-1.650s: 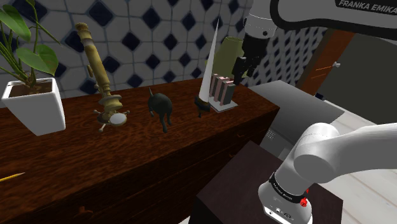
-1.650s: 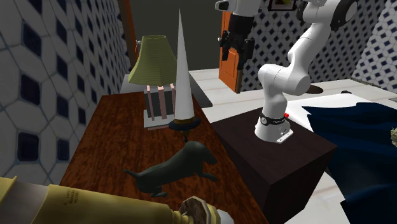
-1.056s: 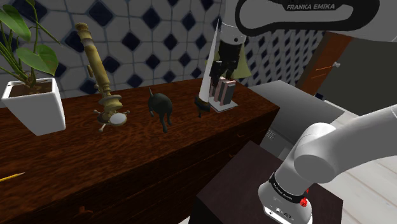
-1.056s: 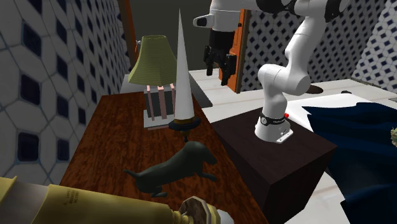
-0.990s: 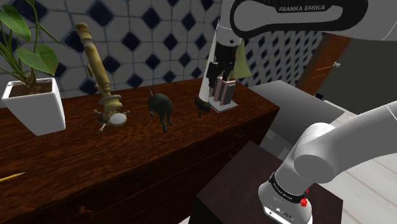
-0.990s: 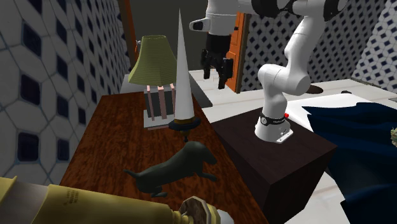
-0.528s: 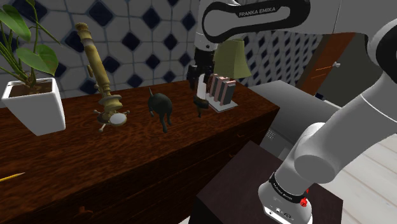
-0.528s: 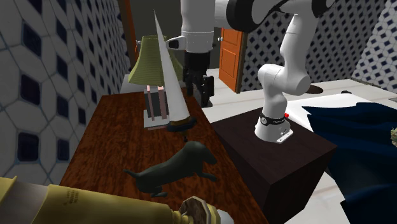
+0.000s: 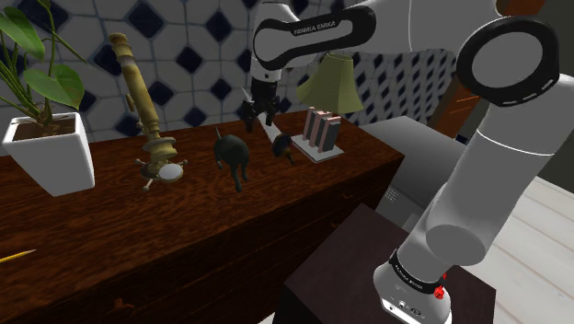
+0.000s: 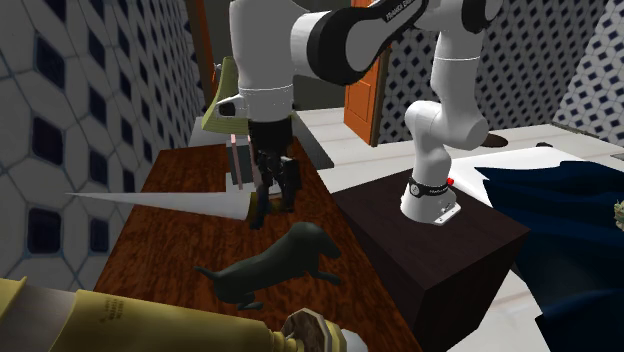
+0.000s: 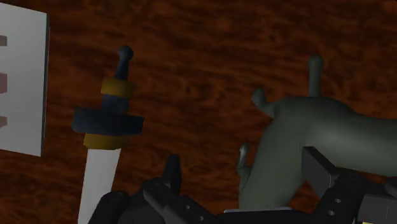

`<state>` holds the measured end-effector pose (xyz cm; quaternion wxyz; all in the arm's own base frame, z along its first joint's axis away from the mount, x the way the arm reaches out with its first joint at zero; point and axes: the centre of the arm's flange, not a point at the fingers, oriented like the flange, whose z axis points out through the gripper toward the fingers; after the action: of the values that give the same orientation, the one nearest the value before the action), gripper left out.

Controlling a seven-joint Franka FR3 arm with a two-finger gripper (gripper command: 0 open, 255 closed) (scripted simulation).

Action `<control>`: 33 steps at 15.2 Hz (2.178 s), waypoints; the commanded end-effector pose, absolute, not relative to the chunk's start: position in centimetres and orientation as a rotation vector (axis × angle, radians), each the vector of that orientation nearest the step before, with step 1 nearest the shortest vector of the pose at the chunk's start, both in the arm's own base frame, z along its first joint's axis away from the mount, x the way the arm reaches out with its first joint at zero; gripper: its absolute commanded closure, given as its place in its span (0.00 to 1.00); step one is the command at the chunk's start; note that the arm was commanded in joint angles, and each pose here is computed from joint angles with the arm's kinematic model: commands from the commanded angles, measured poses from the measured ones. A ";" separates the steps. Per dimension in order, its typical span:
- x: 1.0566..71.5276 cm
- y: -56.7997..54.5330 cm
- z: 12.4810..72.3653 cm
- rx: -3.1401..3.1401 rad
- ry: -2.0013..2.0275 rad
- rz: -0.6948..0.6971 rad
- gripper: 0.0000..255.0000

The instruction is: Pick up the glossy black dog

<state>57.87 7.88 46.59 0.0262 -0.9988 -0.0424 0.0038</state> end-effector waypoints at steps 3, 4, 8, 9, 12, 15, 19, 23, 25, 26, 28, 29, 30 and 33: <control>62.7 9.0 44.2 -3.053 -0.153 0.029 0.00; 63.8 9.3 43.6 -3.045 -0.159 0.033 0.00; 68.3 10.8 41.1 -3.012 -0.180 0.048 0.00; 69.4 11.2 40.5 -3.004 -0.186 0.052 0.00; 72.4 12.4 38.9 -2.982 -0.200 0.063 0.00; 72.4 12.4 37.3 -2.982 -0.200 0.063 0.00; 72.4 12.4 35.2 -2.982 -0.200 0.063 0.00; 72.4 12.3 34.8 -2.982 -0.200 0.063 1.00; 72.4 12.3 34.8 -2.982 -0.200 0.063 1.00; 72.4 12.3 34.9 -2.982 -0.200 0.063 1.00; 72.4 12.3 34.8 -2.982 -0.200 0.062 1.00; 72.4 12.3 34.8 -2.982 -0.200 0.062 1.00; 72.4 12.3 34.8 -2.982 -0.200 0.062 1.00; 72.4 12.4 35.9 -2.982 -0.200 0.063 1.00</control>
<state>72.41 12.37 35.49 0.0761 -0.9947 -0.0666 0.0210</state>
